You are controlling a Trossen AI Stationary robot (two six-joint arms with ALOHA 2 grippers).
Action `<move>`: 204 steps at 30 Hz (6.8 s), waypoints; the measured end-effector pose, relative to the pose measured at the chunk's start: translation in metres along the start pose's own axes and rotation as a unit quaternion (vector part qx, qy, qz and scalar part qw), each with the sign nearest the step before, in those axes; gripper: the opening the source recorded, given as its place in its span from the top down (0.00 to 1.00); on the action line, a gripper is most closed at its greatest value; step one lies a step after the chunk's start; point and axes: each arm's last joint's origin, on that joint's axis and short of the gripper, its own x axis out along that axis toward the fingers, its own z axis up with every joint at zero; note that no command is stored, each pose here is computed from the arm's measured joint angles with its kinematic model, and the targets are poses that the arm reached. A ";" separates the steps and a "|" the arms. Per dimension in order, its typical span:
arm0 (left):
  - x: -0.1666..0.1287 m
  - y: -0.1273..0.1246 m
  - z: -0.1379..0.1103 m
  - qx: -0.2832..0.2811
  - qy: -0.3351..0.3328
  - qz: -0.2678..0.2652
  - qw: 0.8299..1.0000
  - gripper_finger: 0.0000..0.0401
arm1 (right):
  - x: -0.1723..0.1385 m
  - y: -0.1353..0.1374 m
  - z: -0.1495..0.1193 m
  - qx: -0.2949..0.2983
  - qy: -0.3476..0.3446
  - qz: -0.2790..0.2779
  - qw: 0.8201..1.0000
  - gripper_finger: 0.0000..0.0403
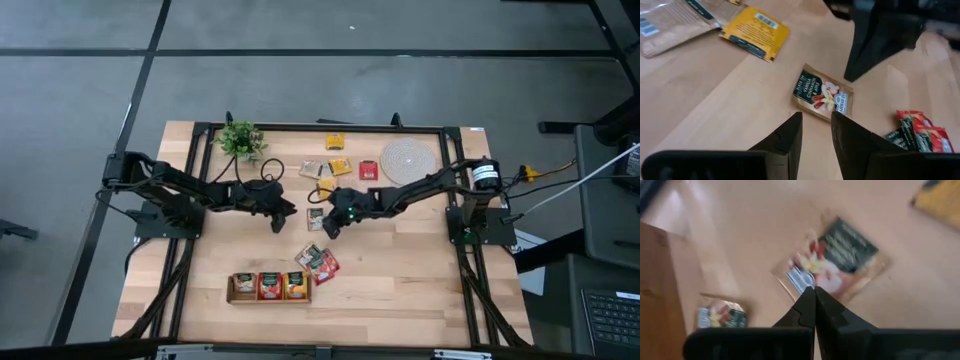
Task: Pick & Place Tea
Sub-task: Put the brown tea bag into the left section of the wooden organizer, then put the yellow tea bag into the right section of the wooden organizer
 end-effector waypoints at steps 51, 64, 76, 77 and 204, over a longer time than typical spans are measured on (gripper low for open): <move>0.040 0.021 0.002 -0.194 0.097 0.001 0.976 0.50 | 0.030 -0.004 -0.006 -0.084 0.028 -0.003 0.996 0.99; 0.056 0.017 0.005 -0.181 0.131 -0.031 0.974 0.62 | 0.030 -0.004 -0.006 -0.099 0.017 -0.015 0.995 0.99; 0.055 0.018 0.000 -0.157 0.155 -0.033 0.975 0.97 | 0.030 -0.004 -0.006 -0.099 0.016 -0.016 0.995 0.99; 0.055 0.018 0.000 -0.156 0.155 -0.033 0.975 0.98 | 0.030 -0.004 -0.005 -0.100 0.015 -0.015 0.995 0.99; -0.129 -0.077 -0.056 0.042 -0.020 -0.007 0.999 0.78 | -0.017 0.067 0.050 -0.143 -0.023 -0.114 0.983 0.95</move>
